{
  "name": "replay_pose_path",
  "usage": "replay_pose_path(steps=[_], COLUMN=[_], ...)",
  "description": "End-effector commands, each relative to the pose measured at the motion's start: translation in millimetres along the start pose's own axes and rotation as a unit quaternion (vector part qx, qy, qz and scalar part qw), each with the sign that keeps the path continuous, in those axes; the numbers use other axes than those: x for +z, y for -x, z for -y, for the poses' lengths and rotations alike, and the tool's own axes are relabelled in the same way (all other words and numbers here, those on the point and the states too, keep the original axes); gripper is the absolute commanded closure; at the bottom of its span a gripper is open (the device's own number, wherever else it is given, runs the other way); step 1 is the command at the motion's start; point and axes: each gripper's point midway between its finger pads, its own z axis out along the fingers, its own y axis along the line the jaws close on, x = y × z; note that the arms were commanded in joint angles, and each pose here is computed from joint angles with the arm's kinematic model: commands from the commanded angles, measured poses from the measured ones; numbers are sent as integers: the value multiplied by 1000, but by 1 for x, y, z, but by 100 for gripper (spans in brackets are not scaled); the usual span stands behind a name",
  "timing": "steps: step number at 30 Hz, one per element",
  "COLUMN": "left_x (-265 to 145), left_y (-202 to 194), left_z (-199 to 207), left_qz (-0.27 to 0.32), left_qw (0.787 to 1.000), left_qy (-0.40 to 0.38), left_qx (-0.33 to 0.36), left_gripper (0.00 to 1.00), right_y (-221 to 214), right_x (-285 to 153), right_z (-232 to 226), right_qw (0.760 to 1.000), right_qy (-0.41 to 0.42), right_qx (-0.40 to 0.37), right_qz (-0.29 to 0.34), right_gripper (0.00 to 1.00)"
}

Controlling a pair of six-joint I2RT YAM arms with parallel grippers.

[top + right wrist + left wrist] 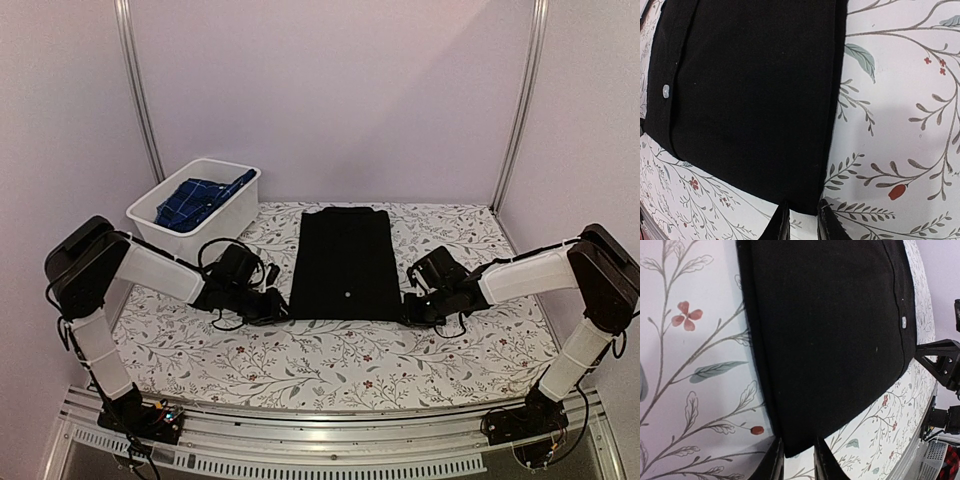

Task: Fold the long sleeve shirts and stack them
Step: Pick up the 2/3-rectangle-folded shirt from the center of the board, then fold the 2/3-rectangle-folded shirt at the center of the board.

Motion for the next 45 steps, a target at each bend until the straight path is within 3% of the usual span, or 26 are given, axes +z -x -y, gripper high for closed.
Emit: replay_pose_path(steps=[1, 6, 12, 21, 35, 40, 45], left_x=[10, 10, 9, -9, -55, -88, -96], left_y=[-10, -11, -7, -5, -68, -50, 17], left_z=[-6, -2, 6, 24, 57, 78, 88], left_qz=[-18, -19, -15, 4, 15, 66, 106], left_qw=[1000, 1000, 1000, 1000, 1000, 998, 994], left_qy=[20, 13, -2, -17, 18, 12, 2], left_qx=[-3, -8, -23, -18, 10, 19, 41], left_gripper=[81, 83, 100, 100, 100, 100, 100], right_y=[-3, -1, 2, -1, -56, -26, 58], right_x=[5, 6, 6, -9, -66, -101, -119], right_z=[3, 1, -1, -3, -31, -51, -82], right_qw=[1000, 1000, 1000, 1000, 999, 997, 990], right_qy=[1, 5, 6, 13, 27, 34, 27], right_qx=[5, 5, 6, 4, -17, -15, -42], right_qz=[-4, -1, 2, 11, 6, 64, 132], right_gripper=[81, 84, 99, 100, 100, 100, 100])
